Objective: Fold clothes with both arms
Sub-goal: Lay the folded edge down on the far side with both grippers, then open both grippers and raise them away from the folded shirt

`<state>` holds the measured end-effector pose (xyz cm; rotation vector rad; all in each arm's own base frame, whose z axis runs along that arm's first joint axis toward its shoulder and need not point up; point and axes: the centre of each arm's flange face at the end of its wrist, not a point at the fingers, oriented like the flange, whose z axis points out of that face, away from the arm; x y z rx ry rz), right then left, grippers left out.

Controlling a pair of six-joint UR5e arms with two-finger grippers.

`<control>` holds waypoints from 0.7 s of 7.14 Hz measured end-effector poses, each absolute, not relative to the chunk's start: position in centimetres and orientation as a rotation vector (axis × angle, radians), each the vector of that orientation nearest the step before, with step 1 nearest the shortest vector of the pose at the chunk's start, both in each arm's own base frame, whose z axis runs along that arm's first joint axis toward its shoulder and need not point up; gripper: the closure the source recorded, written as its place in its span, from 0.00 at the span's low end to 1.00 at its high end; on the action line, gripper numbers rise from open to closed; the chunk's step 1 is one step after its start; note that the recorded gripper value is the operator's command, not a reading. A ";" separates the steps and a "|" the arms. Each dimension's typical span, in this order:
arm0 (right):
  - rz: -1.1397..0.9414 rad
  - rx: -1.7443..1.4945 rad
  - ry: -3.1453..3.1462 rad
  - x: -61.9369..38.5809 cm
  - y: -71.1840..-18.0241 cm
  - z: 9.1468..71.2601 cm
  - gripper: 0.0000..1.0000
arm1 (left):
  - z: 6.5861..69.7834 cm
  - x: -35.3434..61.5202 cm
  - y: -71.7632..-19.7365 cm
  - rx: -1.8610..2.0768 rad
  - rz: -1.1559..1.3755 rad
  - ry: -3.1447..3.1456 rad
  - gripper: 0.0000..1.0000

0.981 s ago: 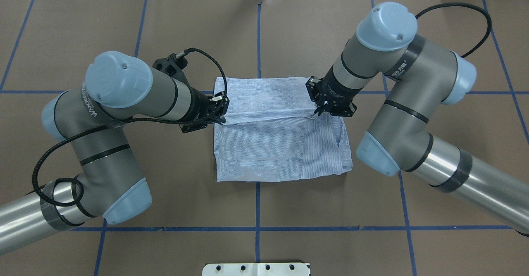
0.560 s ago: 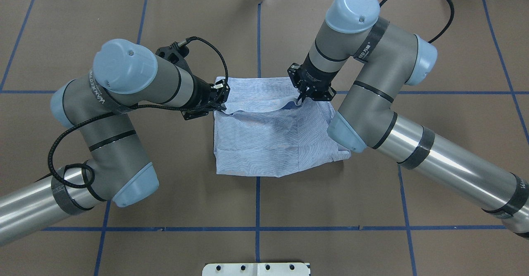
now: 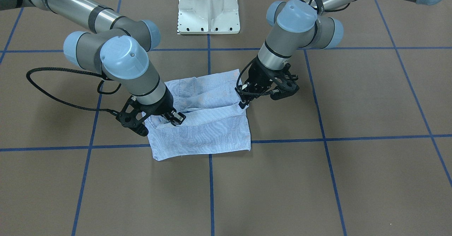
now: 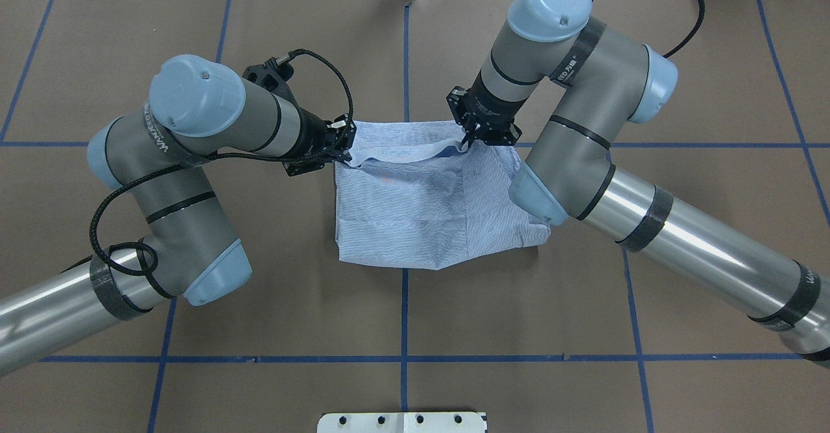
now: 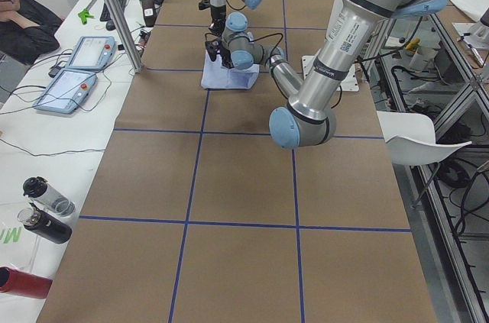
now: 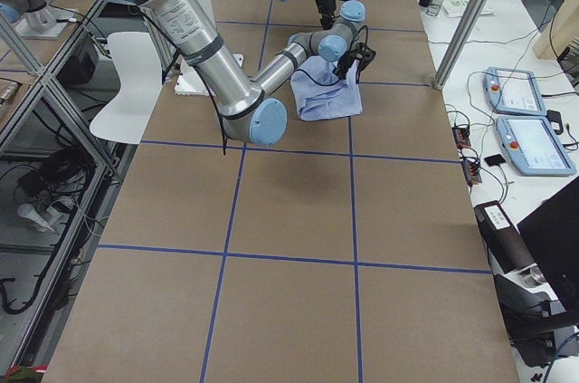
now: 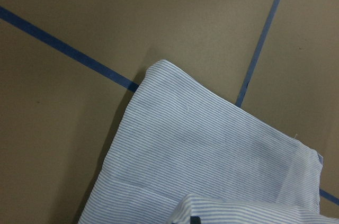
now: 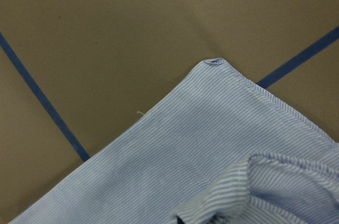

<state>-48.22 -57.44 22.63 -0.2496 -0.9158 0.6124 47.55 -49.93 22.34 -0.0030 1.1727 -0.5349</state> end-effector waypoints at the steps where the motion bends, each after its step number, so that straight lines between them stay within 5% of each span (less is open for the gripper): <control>1: 0.617 -0.242 -0.920 -48.7 -58.6 23.2 1.00 | 22.9 47.9 -51.1 0.006 -0.537 1.166 1.00; 5: 0.631 -0.226 -0.913 -50.3 -60.9 25.3 1.00 | 25.4 50.0 -53.8 0.024 -0.541 1.177 1.00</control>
